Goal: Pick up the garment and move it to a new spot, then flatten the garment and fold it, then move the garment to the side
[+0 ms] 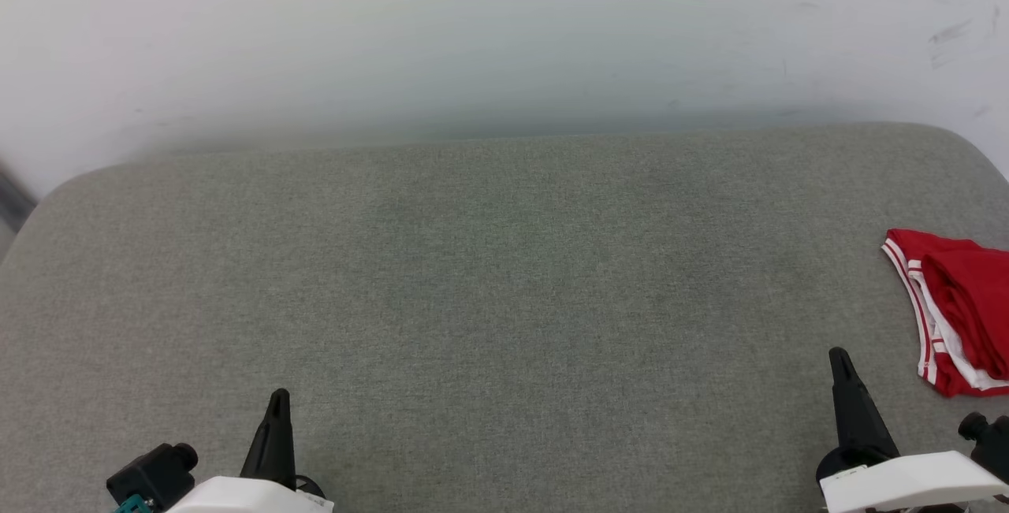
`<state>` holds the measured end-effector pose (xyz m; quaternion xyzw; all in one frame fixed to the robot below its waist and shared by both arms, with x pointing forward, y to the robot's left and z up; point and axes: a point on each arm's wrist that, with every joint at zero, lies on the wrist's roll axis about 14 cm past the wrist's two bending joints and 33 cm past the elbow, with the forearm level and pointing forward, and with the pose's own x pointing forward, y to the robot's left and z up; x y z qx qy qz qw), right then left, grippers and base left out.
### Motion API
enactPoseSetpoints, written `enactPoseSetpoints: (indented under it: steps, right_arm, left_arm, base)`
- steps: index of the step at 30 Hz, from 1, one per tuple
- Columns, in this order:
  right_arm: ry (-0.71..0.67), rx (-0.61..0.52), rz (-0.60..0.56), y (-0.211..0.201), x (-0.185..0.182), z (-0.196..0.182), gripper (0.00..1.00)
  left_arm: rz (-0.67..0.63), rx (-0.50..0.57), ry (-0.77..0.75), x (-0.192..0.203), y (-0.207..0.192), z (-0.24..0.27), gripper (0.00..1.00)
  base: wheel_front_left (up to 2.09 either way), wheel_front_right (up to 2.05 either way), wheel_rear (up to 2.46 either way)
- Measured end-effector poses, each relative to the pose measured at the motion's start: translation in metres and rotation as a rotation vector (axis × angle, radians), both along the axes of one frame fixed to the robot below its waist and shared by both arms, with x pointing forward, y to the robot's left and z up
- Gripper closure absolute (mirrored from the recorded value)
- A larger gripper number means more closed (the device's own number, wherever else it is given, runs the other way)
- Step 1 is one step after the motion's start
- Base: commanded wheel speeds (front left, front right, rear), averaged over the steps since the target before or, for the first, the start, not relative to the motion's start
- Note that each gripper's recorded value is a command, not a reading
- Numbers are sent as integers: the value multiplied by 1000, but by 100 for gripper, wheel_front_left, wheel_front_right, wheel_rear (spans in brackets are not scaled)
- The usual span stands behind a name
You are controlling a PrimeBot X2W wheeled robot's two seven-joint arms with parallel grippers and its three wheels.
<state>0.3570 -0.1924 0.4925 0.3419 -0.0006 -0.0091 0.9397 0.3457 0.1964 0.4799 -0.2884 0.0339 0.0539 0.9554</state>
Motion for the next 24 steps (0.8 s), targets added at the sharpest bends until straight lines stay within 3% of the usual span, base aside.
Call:
enactPoseSetpoints:
  steps: [24]
  right_arm:
    - [20, 301, -15, -5, 10, 0, 100]
  left_arm:
    - [0, -340, -2, 14, 1, 1, 100]
  base:
    - [0, 0, 0]
